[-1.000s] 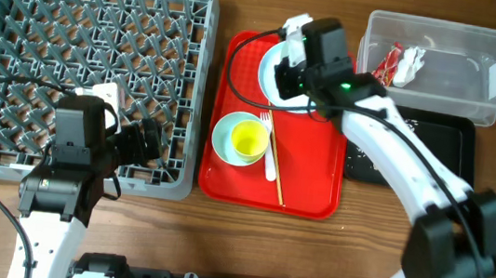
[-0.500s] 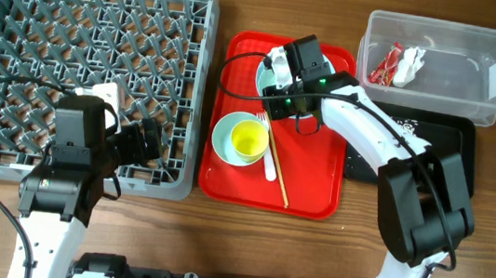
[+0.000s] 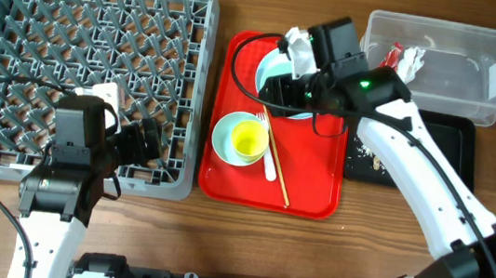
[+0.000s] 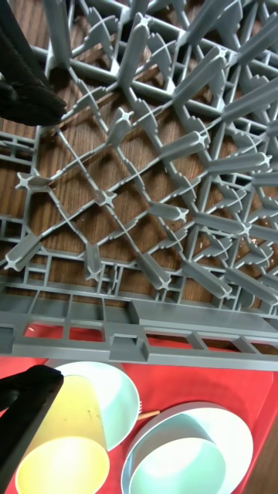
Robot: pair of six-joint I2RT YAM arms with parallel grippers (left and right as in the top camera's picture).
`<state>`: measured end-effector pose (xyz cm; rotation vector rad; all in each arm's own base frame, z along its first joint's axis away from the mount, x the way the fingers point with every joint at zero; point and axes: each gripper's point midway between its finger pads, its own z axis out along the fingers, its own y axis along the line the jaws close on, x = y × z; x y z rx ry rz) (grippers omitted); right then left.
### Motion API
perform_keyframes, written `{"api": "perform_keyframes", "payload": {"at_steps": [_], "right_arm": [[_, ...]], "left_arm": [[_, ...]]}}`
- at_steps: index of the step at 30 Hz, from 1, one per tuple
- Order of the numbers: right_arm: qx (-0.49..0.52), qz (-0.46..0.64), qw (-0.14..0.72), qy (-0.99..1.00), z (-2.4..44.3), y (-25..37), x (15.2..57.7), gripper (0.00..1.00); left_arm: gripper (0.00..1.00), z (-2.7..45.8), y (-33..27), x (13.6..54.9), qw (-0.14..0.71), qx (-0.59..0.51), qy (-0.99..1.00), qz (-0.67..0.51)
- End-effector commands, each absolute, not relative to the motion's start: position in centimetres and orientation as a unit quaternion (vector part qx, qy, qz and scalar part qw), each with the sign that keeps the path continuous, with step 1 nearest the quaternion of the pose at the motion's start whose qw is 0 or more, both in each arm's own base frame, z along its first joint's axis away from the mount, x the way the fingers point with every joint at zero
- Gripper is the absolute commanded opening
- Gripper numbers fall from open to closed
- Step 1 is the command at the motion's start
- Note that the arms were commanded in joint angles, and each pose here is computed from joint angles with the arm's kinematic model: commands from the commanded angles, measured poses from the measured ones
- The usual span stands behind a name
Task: Sort waste into correct bins and load items into the dishwasher rack
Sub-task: 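Set the emptied bowl onto the blue plate with the right gripper, then lift the yellow cup from the blue bowl with the right gripper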
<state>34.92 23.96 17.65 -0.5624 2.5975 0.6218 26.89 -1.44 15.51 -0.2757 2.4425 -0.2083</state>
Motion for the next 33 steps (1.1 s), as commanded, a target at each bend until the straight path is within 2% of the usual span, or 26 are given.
{"api": "perform_keyframes", "payload": {"at_steps": [1, 7, 10, 11, 14, 15, 18, 23, 27, 33], "right_arm": [[-0.2, 0.22, 0.127, 0.946, 13.1, 25.0, 32.3, 0.64], [-0.156, 0.197, 0.041, 0.967, 7.3, 24.8, 30.0, 0.56], [-0.146, 0.188, 0.024, 0.971, 5.5, 24.8, 30.1, 0.4], [-0.138, 0.187, 0.02, 0.972, 5.0, 24.8, 30.2, 0.37], [-0.122, 0.186, 0.021, 0.975, 4.6, 24.9, 30.5, 0.1], [-0.116, 0.187, 0.023, 0.975, 4.8, 24.9, 30.7, 0.06], [-0.109, 0.193, 0.038, 0.974, 6.2, 24.6, 31.6, 0.04], [-0.087, 0.225, 0.104, 0.965, 12.3, 23.0, 34.1, 0.04], [-0.12, 0.349, 0.132, 0.92, 17.6, 24.5, 34.4, 0.04], [-0.163, 0.503, 0.102, 0.843, 22.2, 27.2, 32.6, 0.04]], "left_arm": [[1.0, 16.2, -1.8, 27.2, 0.338, -0.103, 0.931, -0.088], [1.0, 16.2, -1.8, 27.2, 0.338, -0.103, 0.931, -0.088], [1.0, 16.2, -1.8, 27.2, 0.338, -0.103, 0.931, -0.088], [1.0, 16.2, -1.8, 27.2, 0.338, -0.103, 0.931, -0.088], [1.0, 16.2, -1.8, 27.2, 0.338, -0.103, 0.931, -0.088], [1.0, 16.2, -1.8, 27.2, 0.338, -0.103, 0.931, -0.088], [1.0, 16.2, -1.8, 27.2, 0.338, -0.103, 0.931, -0.088], [1.0, 16.4, -3.0, 27.2, 0.336, -0.09, 0.93, -0.121], [1.0, 18.5, -7.0, 27.6, 0.348, -0.038, 0.907, -0.234], [1.0, 23.1, -11.4, 27.9, 0.389, 0.054, 0.845, -0.364]]}}
